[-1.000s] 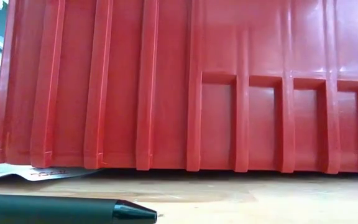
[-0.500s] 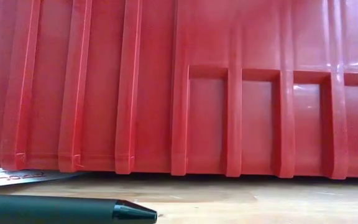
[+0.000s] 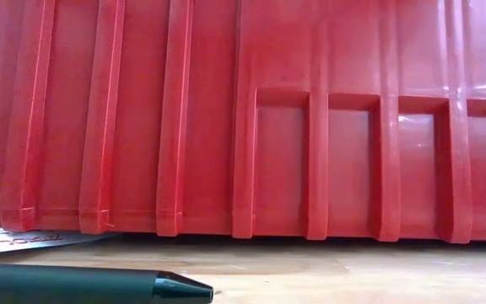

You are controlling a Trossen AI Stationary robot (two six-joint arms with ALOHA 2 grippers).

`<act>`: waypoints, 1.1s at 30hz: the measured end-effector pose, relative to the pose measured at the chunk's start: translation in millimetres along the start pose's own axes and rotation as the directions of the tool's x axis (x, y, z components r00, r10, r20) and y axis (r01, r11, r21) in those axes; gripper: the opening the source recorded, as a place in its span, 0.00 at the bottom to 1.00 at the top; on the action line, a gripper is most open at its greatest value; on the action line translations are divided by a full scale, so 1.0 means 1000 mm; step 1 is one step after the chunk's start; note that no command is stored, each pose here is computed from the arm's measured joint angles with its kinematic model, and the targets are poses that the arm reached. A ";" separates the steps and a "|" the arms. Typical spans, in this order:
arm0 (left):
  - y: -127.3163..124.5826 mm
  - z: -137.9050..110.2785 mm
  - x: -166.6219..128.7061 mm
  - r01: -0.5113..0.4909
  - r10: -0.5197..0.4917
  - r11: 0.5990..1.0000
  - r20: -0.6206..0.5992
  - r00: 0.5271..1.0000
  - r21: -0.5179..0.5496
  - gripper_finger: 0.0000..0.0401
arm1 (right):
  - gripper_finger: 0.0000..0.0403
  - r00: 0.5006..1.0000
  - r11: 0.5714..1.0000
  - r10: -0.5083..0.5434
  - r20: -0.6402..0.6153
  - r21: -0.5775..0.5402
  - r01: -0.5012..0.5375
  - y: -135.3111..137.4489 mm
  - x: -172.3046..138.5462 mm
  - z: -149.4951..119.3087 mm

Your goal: Sort Items/Unsort Items

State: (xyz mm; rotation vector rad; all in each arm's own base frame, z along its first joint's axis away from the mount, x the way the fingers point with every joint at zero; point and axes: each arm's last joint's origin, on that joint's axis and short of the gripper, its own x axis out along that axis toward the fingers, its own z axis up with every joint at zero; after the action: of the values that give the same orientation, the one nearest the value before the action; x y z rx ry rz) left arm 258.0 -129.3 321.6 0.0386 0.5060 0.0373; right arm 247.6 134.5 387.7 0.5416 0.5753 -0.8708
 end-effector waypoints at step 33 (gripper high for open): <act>-0.055 -0.064 0.043 -0.432 0.478 0.841 0.076 0.875 -0.326 0.00 | 0.00 0.965 0.965 -0.255 0.063 -0.040 0.258 0.066 0.101 -0.102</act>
State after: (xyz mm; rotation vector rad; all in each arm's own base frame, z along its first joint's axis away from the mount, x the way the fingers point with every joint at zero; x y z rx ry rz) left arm 266.2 -180.4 241.8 -0.1366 0.3207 0.5795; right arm 329.5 181.2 260.2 0.4016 0.6206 -1.1122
